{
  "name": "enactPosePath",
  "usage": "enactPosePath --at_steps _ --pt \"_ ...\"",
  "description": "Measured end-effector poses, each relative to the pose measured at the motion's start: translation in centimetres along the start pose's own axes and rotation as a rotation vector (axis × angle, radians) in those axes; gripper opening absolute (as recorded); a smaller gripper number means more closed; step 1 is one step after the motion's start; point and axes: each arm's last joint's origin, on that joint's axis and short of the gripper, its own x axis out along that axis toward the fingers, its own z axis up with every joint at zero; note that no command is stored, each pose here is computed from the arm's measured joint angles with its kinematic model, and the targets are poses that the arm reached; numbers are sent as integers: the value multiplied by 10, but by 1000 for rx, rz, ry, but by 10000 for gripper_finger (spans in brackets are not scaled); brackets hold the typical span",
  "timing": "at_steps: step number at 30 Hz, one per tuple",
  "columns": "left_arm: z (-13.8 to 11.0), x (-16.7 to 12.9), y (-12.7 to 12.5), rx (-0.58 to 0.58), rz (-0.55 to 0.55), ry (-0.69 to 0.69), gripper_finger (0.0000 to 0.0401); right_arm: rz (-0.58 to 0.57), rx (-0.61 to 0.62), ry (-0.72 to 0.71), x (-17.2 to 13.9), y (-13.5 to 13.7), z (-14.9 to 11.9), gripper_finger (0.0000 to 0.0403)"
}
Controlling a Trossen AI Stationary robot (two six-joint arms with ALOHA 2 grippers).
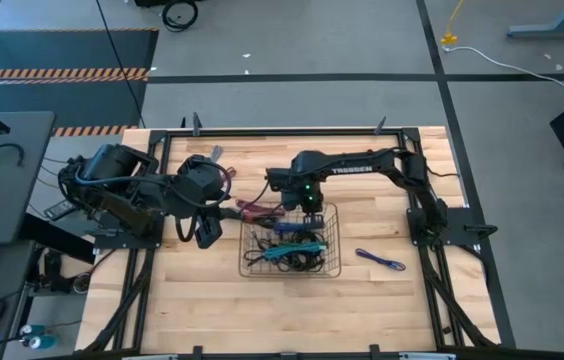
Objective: Pick and place USB-C Cables
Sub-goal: Move the wire basket to the center of the table
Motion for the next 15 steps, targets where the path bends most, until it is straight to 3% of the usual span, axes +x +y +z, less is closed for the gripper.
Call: enactPosePath --at_steps 10,15 --pt "0 0 0 11 0 0 188 4 -11 -112 -12 3 -8 5" --pt "0 0 0 6 0 0 188 -35 -32 -158 -22 9 -10 50"
